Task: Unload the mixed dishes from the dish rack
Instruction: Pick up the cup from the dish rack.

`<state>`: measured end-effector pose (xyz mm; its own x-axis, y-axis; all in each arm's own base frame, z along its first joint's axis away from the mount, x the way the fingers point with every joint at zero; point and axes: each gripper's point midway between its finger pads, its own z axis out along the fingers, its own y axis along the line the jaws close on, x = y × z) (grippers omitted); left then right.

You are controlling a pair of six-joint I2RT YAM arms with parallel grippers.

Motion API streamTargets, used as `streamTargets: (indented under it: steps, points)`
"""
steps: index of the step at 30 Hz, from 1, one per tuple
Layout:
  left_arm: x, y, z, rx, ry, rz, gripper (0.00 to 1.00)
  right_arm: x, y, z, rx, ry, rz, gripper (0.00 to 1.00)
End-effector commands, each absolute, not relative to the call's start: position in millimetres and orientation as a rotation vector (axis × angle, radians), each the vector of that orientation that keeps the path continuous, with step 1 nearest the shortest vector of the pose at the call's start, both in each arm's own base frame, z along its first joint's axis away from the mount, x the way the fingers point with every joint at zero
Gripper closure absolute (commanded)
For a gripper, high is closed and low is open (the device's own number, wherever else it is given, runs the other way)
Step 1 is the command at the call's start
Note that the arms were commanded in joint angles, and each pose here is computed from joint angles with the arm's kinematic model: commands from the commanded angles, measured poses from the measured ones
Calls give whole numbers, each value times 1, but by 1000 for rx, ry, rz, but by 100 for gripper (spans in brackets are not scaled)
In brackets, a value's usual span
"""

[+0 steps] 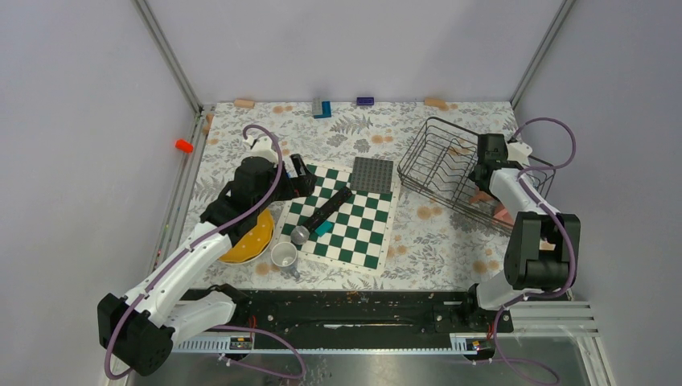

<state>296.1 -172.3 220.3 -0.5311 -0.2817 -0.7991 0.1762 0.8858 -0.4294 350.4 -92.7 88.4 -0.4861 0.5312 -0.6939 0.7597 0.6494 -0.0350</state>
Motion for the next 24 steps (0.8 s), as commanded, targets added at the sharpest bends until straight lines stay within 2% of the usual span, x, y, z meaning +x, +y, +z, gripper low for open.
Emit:
streamTargets:
  steps: [1,6,12,20,24]
  points:
    - [296,-180,236,-37,1990,-639,1,353,-89,107,968,2163,-378,74]
    - [294,-183,235,-48,1993,-671,1,344,-86,124,952,2122,-339,86]
    - [287,-194,243,-7,1977,-755,1,334,-80,148,916,2057,-266,94]
    - [274,-206,253,48,1931,-871,1,317,-56,179,840,1962,-58,99]
    - [266,-219,258,111,1911,-965,1,310,-30,203,729,1886,137,100]
